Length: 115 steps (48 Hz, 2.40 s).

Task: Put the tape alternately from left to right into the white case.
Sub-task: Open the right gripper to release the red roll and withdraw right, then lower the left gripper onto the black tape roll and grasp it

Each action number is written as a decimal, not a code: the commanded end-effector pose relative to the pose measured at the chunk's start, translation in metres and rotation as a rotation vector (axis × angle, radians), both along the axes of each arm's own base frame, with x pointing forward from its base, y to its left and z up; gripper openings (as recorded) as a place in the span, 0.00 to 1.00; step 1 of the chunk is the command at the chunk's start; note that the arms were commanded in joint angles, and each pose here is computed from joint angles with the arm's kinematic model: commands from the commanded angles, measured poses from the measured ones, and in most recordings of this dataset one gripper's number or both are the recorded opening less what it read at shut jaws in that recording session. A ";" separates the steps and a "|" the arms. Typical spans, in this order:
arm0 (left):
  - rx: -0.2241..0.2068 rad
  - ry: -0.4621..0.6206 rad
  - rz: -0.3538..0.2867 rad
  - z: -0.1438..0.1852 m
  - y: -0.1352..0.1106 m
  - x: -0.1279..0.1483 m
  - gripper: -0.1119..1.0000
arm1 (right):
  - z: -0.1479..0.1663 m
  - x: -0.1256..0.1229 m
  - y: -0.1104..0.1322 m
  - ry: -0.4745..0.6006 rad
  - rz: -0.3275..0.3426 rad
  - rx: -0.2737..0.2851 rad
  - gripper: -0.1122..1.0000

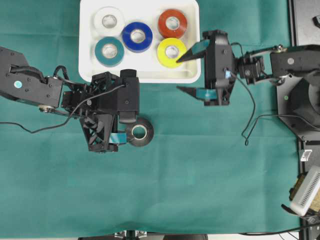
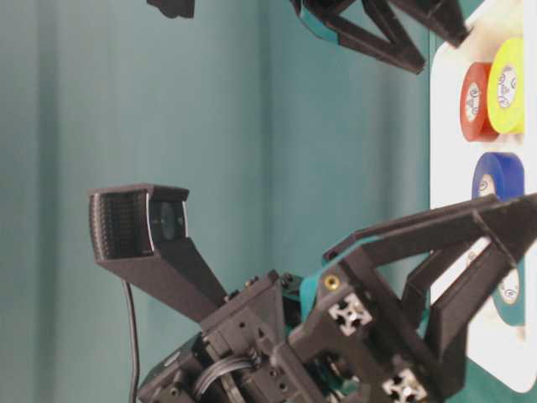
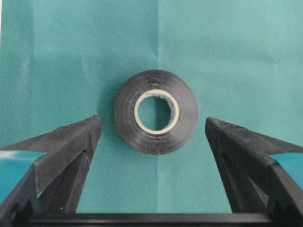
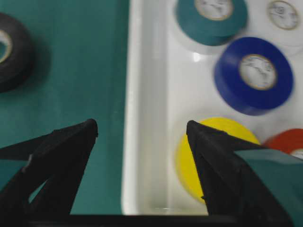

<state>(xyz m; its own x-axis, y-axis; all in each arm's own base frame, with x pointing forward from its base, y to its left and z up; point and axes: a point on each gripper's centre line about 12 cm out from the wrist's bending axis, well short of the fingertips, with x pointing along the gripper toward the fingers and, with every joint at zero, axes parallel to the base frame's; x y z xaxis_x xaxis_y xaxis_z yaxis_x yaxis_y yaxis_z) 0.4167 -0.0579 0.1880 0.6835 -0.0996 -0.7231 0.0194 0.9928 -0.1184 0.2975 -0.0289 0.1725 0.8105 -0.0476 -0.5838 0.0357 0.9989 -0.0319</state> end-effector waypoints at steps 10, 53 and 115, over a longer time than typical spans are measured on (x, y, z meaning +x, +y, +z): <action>-0.006 -0.044 -0.001 0.015 -0.001 0.002 0.65 | 0.003 -0.001 0.025 -0.015 0.085 0.002 0.84; -0.009 0.032 0.044 -0.018 0.011 0.016 0.64 | 0.002 -0.002 0.043 -0.011 0.147 0.002 0.84; -0.068 0.150 0.152 -0.070 0.019 0.033 0.64 | 0.000 -0.003 0.043 -0.003 0.146 -0.001 0.84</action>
